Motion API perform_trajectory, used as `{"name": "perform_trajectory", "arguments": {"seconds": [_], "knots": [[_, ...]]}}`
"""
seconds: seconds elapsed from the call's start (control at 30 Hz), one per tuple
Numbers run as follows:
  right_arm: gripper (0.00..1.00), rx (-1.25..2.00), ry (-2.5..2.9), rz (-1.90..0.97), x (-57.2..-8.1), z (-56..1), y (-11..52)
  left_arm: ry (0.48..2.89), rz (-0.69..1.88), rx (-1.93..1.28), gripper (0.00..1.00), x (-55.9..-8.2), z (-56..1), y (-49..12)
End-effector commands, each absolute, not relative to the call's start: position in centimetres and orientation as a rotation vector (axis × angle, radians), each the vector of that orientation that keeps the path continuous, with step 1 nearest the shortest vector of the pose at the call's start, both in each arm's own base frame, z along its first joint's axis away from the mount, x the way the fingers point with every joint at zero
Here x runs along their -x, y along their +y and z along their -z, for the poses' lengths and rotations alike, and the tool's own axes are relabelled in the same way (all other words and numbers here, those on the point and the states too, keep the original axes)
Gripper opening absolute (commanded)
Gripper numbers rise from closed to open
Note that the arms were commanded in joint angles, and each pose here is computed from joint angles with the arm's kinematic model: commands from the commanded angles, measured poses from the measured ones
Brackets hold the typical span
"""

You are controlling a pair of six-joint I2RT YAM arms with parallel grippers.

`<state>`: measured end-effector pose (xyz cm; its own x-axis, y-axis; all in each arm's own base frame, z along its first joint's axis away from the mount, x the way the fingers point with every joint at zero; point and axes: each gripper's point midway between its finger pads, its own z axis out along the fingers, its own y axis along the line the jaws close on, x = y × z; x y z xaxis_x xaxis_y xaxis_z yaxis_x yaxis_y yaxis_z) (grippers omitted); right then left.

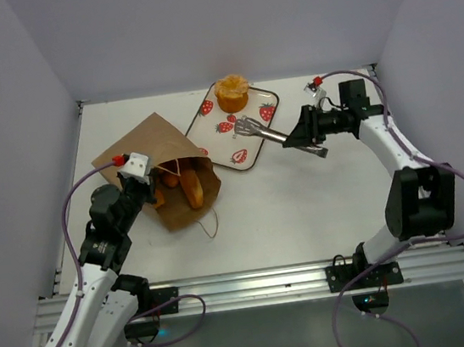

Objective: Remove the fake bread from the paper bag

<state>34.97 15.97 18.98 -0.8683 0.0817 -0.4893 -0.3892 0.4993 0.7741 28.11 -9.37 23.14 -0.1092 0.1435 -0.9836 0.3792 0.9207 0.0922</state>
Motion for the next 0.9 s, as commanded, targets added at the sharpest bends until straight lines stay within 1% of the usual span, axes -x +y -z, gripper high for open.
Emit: {"name": "perform_trajectory", "arguments": {"seconds": [0.0, 0.07, 0.1, 0.2, 0.23, 0.27, 0.37, 0.47, 0.63, 0.77, 0.87], "knots": [[0.45, 0.547, 2.231, -1.197, -30.4, -19.2, 14.9, 1.655, 0.221, -0.393, 0.0, -28.1, -23.8, -9.4], [0.44, 0.624, 2.246, -1.149, -28.2, -19.5, 14.5, 1.65, 0.222, -0.391, 0.0, -28.0, -23.9, -9.4], [0.43, 0.727, 2.185, -1.061, -27.4, -20.5, 14.1, 1.652, 0.222, -0.391, 0.0, -28.0, -23.9, -9.4], [0.43, 0.87, 2.155, -0.985, -24.4, -21.4, 14.2, 1.648, 0.226, -0.389, 0.0, -28.0, -24.0, -9.4], [0.42, 0.971, 2.097, -0.902, -23.5, -22.2, 14.2, 1.648, 0.227, -0.388, 0.0, -28.0, -24.0, -9.4], [0.42, 1.013, 2.104, -0.879, -22.4, -22.3, 14.3, 1.651, 0.228, -0.39, 0.0, -28.1, -23.9, -9.5], [0.42, 1.237, 2.001, -0.804, -19.0, -23.1, 16.7, 1.648, 0.243, -0.381, 0.0, -28.2, -24.2, -9.7], [0.41, 1.35, 1.926, -0.776, -17.1, -23.8, 17.9, 1.64, 0.292, -0.376, 0.0, -28.4, -24.5, -10.4], [0.41, 1.445, 1.9, -0.726, -16.5, -23.7, 20.2, 1.666, 0.421, -0.287, 0.0, -28.7, -25.6, -11.7], [0.41, 1.509, 1.908, -0.653, -17.4, -22.2, 23.9, 1.652, 0.503, -0.224, 0.0, -28.9, -27.7, -12.3], [0.41, 1.476, 1.923, -0.553, -19.4, -22.5, 25.7, 1.667, 0.555, -0.157, 0.0, -28.8, -28.2, -12.5]]}}
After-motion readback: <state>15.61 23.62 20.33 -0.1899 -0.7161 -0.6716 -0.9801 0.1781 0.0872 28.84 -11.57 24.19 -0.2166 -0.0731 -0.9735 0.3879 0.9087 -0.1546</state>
